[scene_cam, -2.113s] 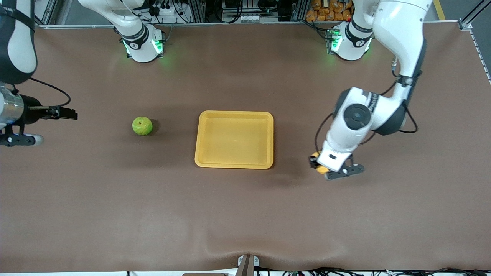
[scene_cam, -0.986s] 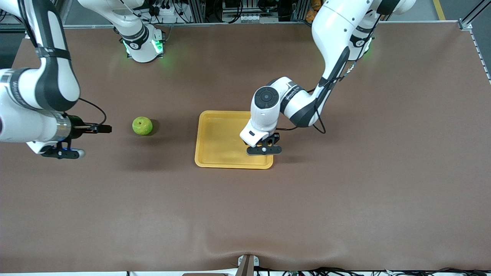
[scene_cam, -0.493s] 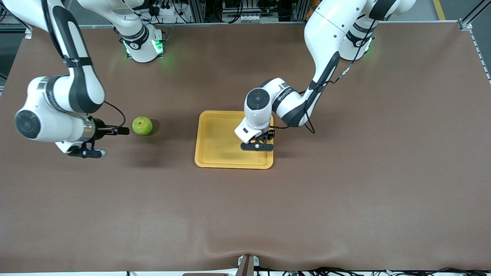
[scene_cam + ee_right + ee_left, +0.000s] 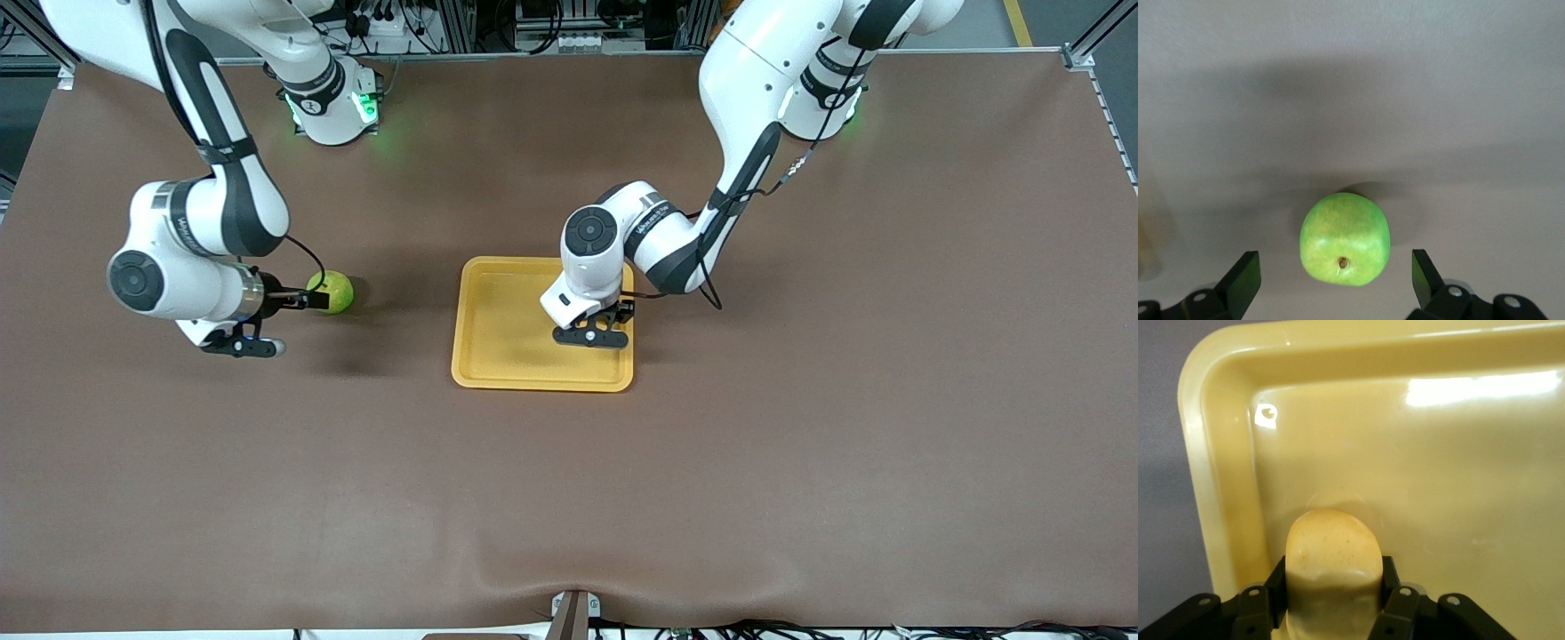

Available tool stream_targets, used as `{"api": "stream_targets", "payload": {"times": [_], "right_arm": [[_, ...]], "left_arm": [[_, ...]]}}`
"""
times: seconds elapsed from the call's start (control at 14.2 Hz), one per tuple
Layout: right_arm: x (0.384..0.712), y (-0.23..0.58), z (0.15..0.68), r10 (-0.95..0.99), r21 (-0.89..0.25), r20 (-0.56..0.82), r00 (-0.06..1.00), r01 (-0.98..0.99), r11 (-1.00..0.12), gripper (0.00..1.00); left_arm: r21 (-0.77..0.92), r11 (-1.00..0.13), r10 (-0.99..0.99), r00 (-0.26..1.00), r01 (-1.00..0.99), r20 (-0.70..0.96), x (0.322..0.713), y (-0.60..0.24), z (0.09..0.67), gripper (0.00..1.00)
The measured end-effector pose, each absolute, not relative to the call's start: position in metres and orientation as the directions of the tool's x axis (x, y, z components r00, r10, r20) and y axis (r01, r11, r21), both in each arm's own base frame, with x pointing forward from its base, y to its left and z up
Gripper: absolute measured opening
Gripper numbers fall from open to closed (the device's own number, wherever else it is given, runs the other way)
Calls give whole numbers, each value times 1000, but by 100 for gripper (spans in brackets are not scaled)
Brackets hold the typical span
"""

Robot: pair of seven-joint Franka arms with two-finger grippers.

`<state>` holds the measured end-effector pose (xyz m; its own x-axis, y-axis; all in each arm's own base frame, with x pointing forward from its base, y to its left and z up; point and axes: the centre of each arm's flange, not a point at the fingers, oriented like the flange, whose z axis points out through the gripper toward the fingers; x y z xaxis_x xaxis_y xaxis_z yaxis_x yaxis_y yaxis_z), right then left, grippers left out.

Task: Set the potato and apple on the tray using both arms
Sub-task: 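Release the potato on the tray while the right gripper grasps the apple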

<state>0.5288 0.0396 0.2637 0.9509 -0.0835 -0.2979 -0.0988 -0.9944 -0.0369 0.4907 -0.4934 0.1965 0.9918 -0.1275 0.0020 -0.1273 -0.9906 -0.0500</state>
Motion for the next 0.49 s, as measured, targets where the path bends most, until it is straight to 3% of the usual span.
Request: {"api": "stream_targets", "payload": {"times": [0.21, 0.49], "right_arm": [[513, 45, 242, -77, -31, -292, 953, -90, -995, 100], [503, 48, 233, -70, -27, -309, 949, -83, -996, 100]], "left_arm": [[-65, -988, -141, 990, -142, -14, 491, -491, 196, 56], [-72, -986, -147, 989, -148, -15, 492, -490, 197, 91]]}}
